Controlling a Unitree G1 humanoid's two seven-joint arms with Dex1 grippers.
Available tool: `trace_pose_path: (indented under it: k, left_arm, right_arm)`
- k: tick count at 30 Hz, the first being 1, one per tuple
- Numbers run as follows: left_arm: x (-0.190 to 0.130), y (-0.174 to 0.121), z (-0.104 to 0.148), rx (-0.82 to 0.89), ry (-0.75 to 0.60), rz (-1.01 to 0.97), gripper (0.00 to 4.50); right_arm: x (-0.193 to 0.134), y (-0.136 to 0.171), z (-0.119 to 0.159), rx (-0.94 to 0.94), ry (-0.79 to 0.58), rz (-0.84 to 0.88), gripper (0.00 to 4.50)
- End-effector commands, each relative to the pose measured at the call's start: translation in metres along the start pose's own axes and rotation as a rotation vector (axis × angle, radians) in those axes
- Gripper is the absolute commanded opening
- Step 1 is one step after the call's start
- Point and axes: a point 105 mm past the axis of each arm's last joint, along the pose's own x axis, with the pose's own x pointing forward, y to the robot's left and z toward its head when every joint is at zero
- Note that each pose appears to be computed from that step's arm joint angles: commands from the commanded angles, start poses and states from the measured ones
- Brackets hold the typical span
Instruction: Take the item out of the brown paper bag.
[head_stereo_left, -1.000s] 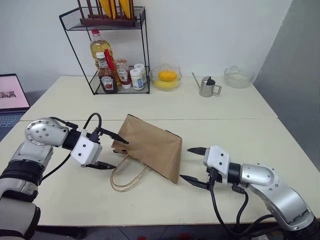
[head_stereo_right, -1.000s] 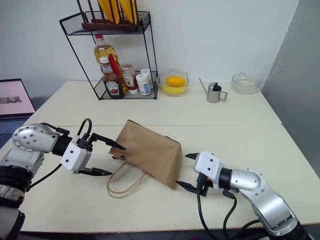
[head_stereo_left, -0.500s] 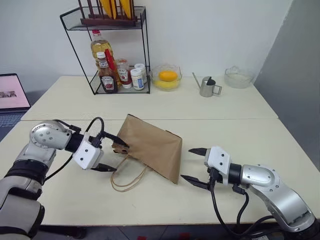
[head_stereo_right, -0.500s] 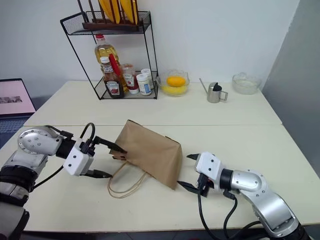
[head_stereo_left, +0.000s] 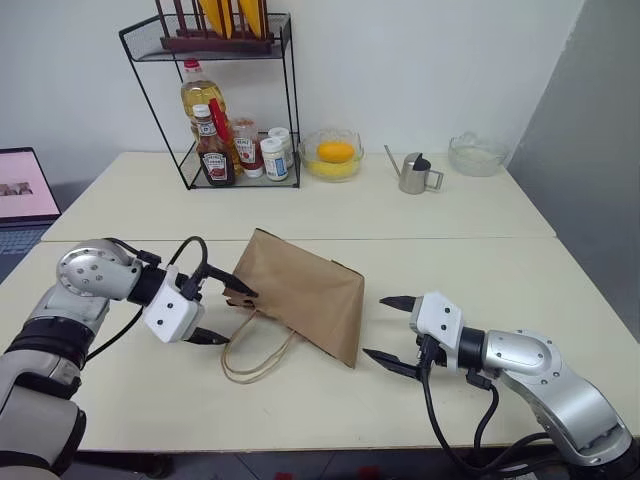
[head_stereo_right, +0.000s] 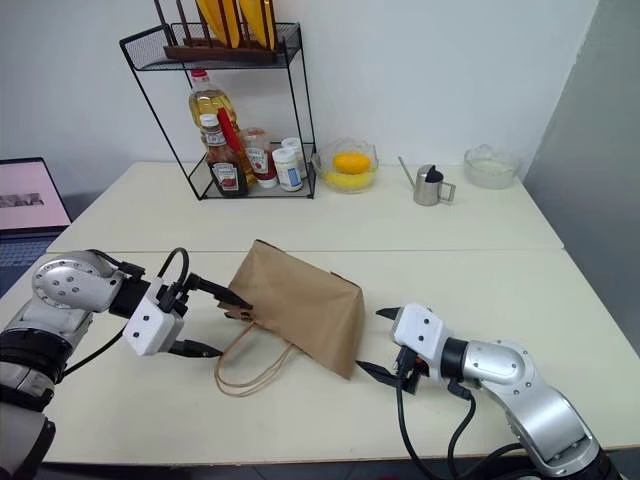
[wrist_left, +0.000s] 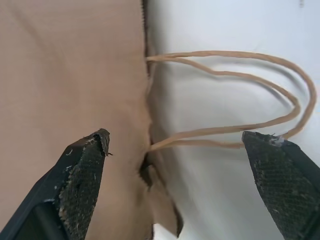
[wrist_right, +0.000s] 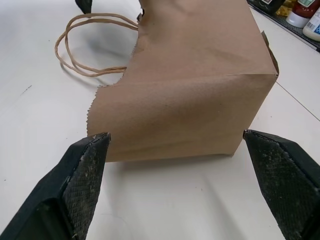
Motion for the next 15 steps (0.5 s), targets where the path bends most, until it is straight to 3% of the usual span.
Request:
trace_pose_path:
  k: [1,15]
  left_arm:
    - [0.005,-0.002,0.002,0.035,-0.012,-0.012,4.5]
    - [0.031,-0.008,0.011,0.166,-0.082,-0.01,4.5]
  right_arm:
    - [-0.004,-0.002,0.012,-0.042,-0.027,-0.016,4.47]
    - [-0.014,-0.007,0.008,-0.041,0.008,-0.051,4.47]
